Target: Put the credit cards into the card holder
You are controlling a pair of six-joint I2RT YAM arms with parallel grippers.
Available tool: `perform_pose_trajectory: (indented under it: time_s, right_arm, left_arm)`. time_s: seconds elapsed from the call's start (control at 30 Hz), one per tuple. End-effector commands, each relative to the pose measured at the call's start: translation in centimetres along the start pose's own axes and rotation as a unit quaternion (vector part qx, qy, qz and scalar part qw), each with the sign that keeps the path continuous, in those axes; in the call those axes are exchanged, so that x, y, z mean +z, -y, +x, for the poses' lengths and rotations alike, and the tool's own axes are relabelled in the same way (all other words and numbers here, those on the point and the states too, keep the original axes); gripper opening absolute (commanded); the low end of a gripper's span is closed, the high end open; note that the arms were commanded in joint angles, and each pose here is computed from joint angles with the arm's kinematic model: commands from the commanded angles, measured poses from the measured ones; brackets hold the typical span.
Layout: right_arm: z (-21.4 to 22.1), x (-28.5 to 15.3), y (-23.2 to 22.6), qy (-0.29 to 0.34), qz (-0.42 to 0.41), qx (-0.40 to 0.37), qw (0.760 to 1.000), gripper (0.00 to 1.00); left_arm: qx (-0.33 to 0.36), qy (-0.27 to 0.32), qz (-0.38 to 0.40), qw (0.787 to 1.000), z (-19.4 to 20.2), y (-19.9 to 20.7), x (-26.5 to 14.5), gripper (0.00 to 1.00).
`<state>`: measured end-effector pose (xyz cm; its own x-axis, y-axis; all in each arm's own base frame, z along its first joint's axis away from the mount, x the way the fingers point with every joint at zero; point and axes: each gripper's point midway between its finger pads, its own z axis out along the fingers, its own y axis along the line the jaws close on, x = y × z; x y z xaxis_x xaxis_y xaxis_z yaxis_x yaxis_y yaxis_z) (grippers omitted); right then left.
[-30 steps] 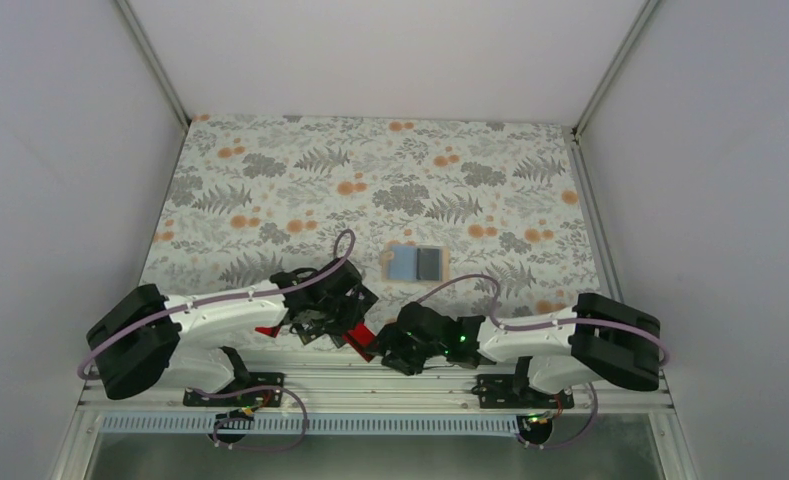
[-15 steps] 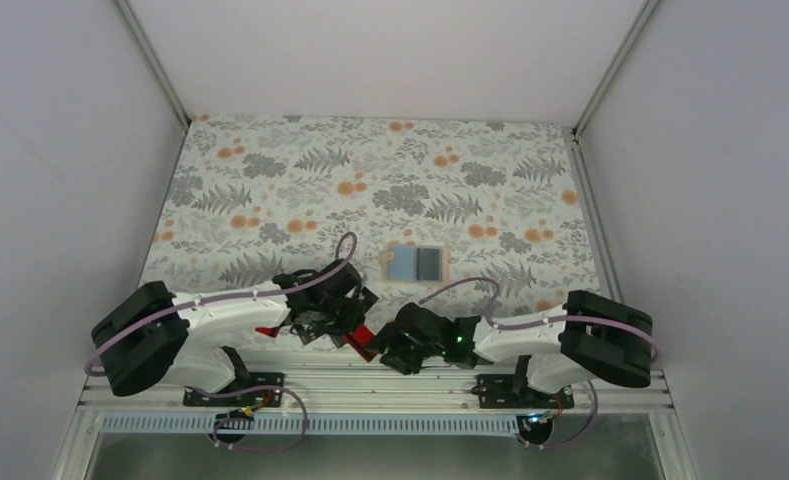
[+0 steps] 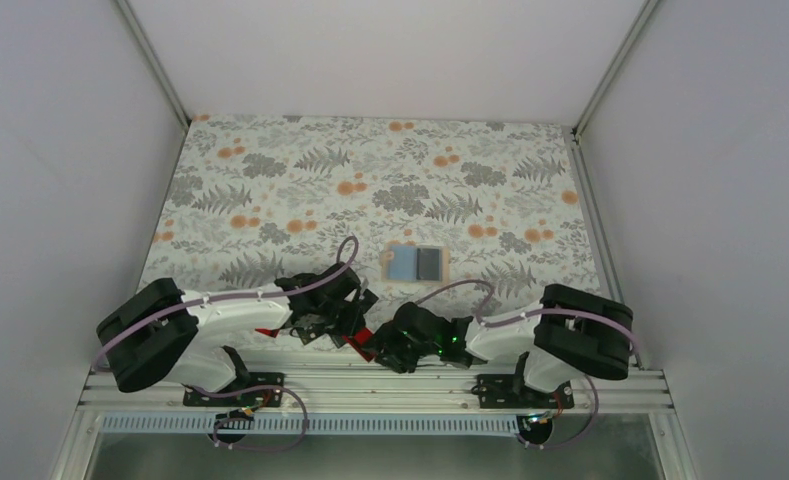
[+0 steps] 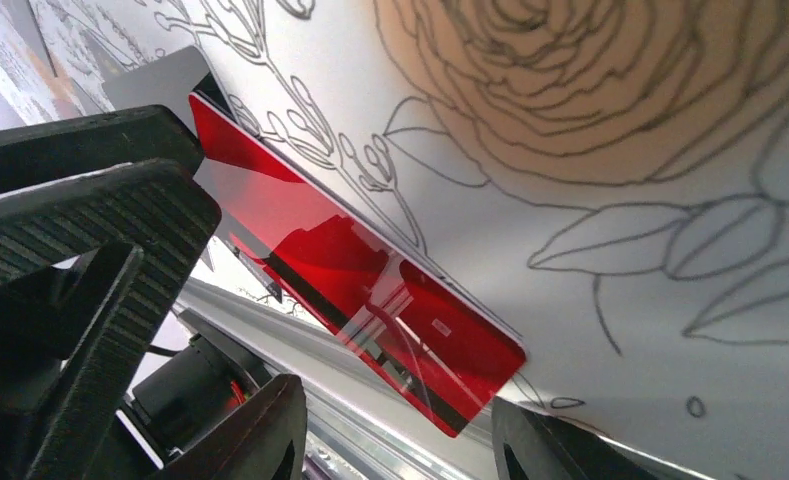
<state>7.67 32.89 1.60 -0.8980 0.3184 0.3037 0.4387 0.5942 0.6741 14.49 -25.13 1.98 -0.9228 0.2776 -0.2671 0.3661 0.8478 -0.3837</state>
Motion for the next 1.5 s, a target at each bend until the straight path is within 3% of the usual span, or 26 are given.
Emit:
perform_pose_trajectory:
  time_s: [0.0, 0.37, 0.9, 1.07, 1.33, 1.47]
  right_arm:
    - [-0.7, 0.2, -1.4, 0.001, -0.033, -0.007, 0.999, 0.48]
    - [-1.6, -0.5, -5.1, 0.003, -0.067, -0.051, 0.996, 0.45]
    - [-4.1, -3.1, -7.6, 0.046, -0.066, -0.096, 0.992, 0.39]
    - [-5.0, -3.0, -7.8, 0.052, -0.060, -0.104, 0.991, 0.32]
    - [-6.3, -3.3, -7.6, 0.054, -0.035, -0.123, 0.990, 0.06]
    - [-6.9, -4.1, -8.1, 0.050, -0.041, -0.159, 0.985, 0.04]
  left_arm:
    - [-0.007, -0.006, 0.011, 1.000, 0.7, -0.2, 0.5, 0.28]
    - [-0.013, -0.013, 0.017, 1.000, 1.3, -0.3, 0.7, 0.28]
    - [-0.017, 0.008, 0.022, 1.000, -1.6, 0.8, -0.2, 0.27]
    - [-0.019, 0.007, 0.025, 0.999, -2.3, 0.7, -0.1, 0.27]
    - [-0.027, 0.011, 0.028, 0.999, -3.3, 0.4, -0.2, 0.26]
    - [-0.031, 0.035, 0.019, 0.999, -5.0, 0.3, -1.7, 0.26]
